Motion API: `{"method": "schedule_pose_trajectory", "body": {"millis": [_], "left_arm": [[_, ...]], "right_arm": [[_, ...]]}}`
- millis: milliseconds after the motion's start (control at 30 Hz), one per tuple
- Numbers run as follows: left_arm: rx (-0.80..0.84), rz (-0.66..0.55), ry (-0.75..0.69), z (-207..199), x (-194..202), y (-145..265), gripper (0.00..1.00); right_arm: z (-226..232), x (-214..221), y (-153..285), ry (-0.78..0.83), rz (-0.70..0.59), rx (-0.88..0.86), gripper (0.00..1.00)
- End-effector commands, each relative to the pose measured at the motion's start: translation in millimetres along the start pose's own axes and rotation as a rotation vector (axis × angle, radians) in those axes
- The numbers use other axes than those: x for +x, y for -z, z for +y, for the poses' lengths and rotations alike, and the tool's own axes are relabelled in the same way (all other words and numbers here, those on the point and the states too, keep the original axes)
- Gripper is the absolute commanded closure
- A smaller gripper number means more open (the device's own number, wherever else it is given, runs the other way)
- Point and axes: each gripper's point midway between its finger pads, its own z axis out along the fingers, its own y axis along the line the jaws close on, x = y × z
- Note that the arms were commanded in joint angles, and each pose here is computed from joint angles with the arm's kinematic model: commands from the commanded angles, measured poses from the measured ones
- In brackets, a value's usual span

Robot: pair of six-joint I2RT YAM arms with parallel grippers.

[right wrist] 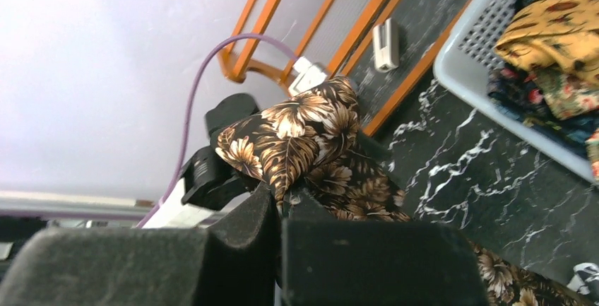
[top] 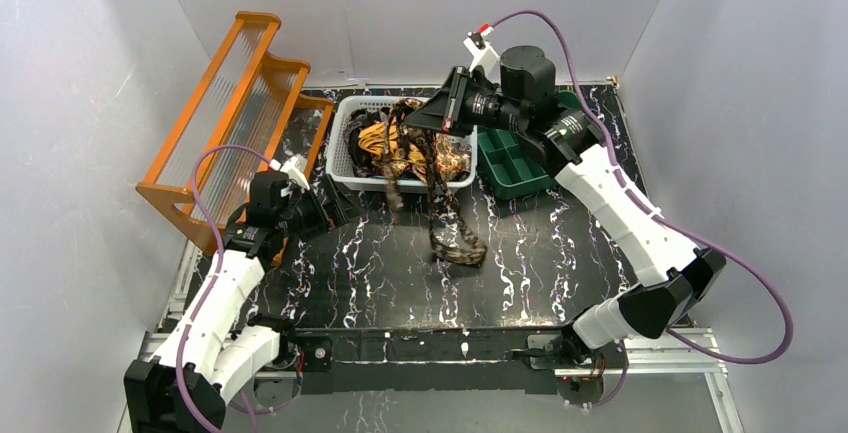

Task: Roll the ties
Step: Place the tie in the bin.

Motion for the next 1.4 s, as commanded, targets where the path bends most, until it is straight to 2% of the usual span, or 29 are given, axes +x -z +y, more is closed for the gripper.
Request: {"method": "schedule_pose_trajectory", "body": {"millis": [0, 100, 167, 267, 333, 433, 567, 633, 733, 933, 1100, 1267, 1333, 1367], "left_arm": [[-0.018, -0.019, -0.044, -2, -5, 10, 0.02], [-0.025, -0.022, -0.038, 1, 0, 12, 0.02], [-0.011, -0.008, -0.036, 1, 5, 12, 0.02], [0.021, 0.03, -0.045, 0, 16, 11, 0.02], [0.047, 0.059, -0.043, 1, 24, 7, 0.02], [0.062, 0.094, -0.038, 3, 32, 3, 0.02], [0.046, 0.077, -0.032, 5, 28, 1, 0.02], [0.034, 0.069, -0.023, 6, 26, 0, 0.02], [0.009, 0.053, -0.004, 9, 23, -1, 0.02], [-0.032, 0.0, 0.033, 12, 13, 2, 0.02], [-0.049, -0.035, 0.024, 7, 3, 12, 0.02], [-0.081, -0.076, 0.001, 6, -5, 26, 0.02], [-0.089, -0.078, -0.003, 7, -4, 28, 0.02], [-0.092, -0.075, -0.001, 8, -3, 28, 0.02]], "right_arm": [[28, -35, 26, 0.124, -0.167, -0.045, 0.99], [-28, -33, 49, 0.046, -0.207, 0.047, 0.99], [-72, -28, 84, -0.02, -0.262, 0.136, 0.99], [-162, 0, 137, -0.133, -0.351, 0.449, 0.99], [-194, 19, 157, -0.161, -0.353, 0.557, 0.99], [-182, 21, 154, -0.115, -0.314, 0.488, 0.99], [-140, 15, 134, -0.067, -0.154, 0.306, 0.99], [-119, 14, 123, -0.056, -0.129, 0.227, 0.99], [-82, 17, 101, -0.034, -0.107, 0.142, 0.99], [8, 32, 27, 0.051, -0.051, -0.044, 0.99], [71, 4, -5, 0.105, -0.089, -0.179, 0.99], [86, -20, -1, 0.125, -0.171, -0.177, 0.99], [70, -18, 9, 0.117, -0.218, -0.128, 0.99], [44, -14, 11, 0.098, -0.235, -0.06, 0.99]]}}
